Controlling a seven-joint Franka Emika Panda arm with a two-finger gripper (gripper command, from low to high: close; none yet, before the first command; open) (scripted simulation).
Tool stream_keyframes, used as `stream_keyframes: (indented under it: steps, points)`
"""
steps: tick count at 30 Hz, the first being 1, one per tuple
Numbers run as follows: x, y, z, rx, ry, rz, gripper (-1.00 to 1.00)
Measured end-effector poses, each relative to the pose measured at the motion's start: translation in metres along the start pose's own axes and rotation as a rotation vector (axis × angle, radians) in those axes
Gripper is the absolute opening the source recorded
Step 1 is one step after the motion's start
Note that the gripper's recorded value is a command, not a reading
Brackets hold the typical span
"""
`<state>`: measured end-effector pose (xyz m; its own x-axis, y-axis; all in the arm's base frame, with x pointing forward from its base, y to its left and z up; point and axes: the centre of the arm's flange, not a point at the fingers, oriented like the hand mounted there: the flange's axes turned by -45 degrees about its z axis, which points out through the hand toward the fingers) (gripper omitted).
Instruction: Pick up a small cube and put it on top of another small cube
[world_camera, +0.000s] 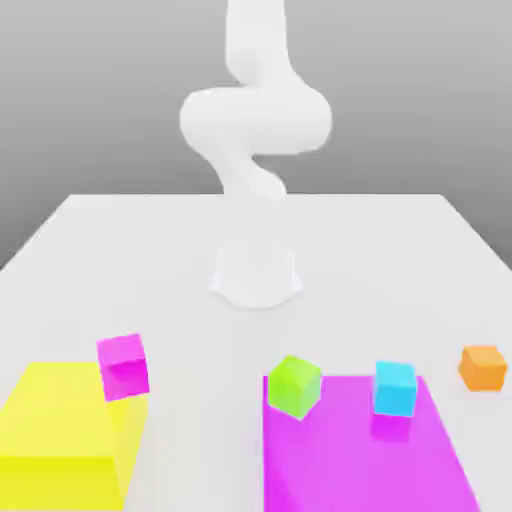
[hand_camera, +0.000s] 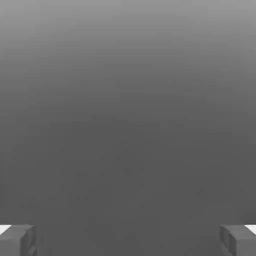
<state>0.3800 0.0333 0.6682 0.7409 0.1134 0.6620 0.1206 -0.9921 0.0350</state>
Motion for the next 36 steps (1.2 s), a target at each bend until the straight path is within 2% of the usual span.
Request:
stream_keyframes:
  steps: [9,14,19,24,29,30,36]
  points:
    - [-0.064,-0.147,0.171,0.212,-0.241,-0.491,0.00]
    - [-0.143,-0.229,0.235,0.326,-0.356,-0.774,0.00]
    - [-0.250,-0.307,0.272,0.448,-0.458,-1.089,0.00]
    - [-0.354,-0.339,0.299,0.538,-0.554,-1.339,0.00]
    - [-0.399,-0.343,0.339,0.549,-0.565,-1.366,0.00]
    - [-0.405,-0.343,0.344,0.549,-0.565,-1.367,-1.00]
    - [-0.407,-0.343,0.347,0.549,-0.566,-1.368,-1.00]
